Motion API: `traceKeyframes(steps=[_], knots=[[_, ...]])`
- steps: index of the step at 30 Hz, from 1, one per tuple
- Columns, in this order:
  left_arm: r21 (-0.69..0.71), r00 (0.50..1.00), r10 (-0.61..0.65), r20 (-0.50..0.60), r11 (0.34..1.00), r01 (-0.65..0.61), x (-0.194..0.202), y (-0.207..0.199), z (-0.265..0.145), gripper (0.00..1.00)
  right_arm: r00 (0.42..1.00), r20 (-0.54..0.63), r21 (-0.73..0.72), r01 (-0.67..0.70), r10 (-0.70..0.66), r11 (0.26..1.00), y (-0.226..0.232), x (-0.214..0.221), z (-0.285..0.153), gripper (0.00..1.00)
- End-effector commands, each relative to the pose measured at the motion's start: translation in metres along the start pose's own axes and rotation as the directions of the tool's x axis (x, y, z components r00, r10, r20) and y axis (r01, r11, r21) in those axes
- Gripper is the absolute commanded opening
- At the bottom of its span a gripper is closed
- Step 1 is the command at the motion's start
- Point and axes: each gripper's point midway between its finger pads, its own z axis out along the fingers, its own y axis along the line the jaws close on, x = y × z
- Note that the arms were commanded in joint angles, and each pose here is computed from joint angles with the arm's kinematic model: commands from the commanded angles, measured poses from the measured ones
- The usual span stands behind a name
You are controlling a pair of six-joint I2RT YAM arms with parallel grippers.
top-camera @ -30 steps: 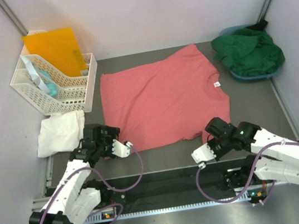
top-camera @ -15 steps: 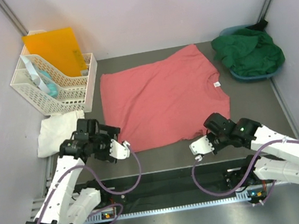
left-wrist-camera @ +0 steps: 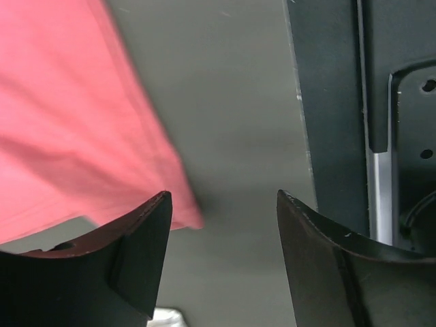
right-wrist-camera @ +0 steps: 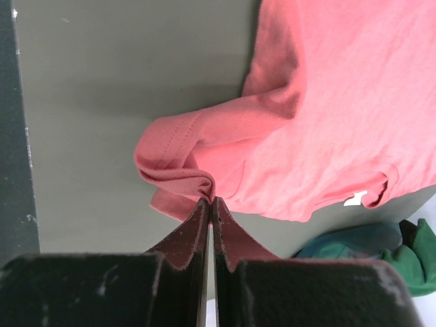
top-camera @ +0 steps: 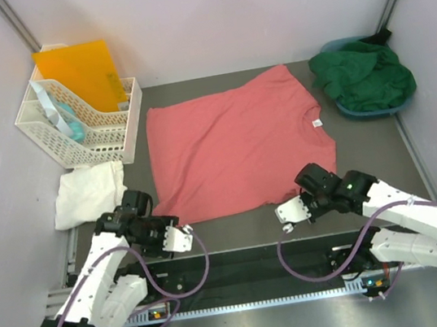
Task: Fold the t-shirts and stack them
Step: Grap the side of the flattened tshirt closest away from the robot with both arms
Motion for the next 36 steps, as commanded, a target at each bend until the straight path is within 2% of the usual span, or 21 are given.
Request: traceKeyframes(steps=[1,7,20,21,23,25,28,30,32,33,36], knots=[[-0.102,0.999,0.019,-0.039,0.995,-0.023,0.014,0.011,0.013,0.67,0.999,0.022,0.099,-0.035,0.033,0.995,-0.034,-0.008,-0.014,0.0],[-0.214,0.996,-0.033,-0.077,0.977,0.016,0.024,0.039,0.012,0.68,0.999,0.014,0.095,-0.046,0.045,0.994,-0.039,-0.007,-0.016,0.0],[-0.181,0.992,-0.042,-0.119,0.983,0.02,0.038,0.04,0.026,0.65,0.998,0.007,0.114,-0.055,0.054,0.992,-0.049,-0.007,-0.016,0.0],[-0.168,0.992,-0.044,-0.121,0.986,0.023,0.039,0.037,0.029,0.59,0.998,0.007,0.118,-0.058,0.058,0.991,-0.05,-0.005,-0.017,0.0],[-0.157,0.991,-0.044,-0.123,0.987,0.024,0.041,0.037,0.031,0.55,0.998,0.002,0.123,-0.055,0.055,0.991,-0.05,-0.004,-0.018,0.0],[-0.136,0.991,-0.044,-0.128,0.99,0.026,0.042,0.035,0.034,0.4,0.998,-0.002,0.135,-0.059,0.06,0.989,-0.053,-0.001,-0.02,0.0],[-0.11,0.99,-0.044,-0.134,0.994,0.029,0.044,0.033,0.037,0.35,0.997,-0.007,0.153,-0.072,0.074,0.986,-0.059,0.003,-0.024,0.0],[-0.095,0.99,-0.041,-0.138,0.995,0.028,0.046,0.032,0.038,0.25,0.996,-0.012,0.166,-0.084,0.087,0.983,-0.064,0.007,-0.027,0.0],[-0.083,0.989,-0.041,-0.141,0.996,0.03,0.047,0.031,0.041,0.03,0.995,-0.015,0.173,-0.093,0.097,0.98,-0.068,0.01,-0.029,0.0],[-0.089,0.989,-0.04,-0.144,0.996,0.027,0.048,0.033,0.04,0.0,0.995,-0.019,0.181,-0.094,0.1,0.979,-0.071,0.013,-0.031,0.0],[-0.093,0.988,-0.058,-0.141,0.995,0.045,0.047,0.037,0.039,0.0,0.992,-0.026,0.204,-0.115,0.123,0.972,-0.079,0.02,-0.035,0.0]])
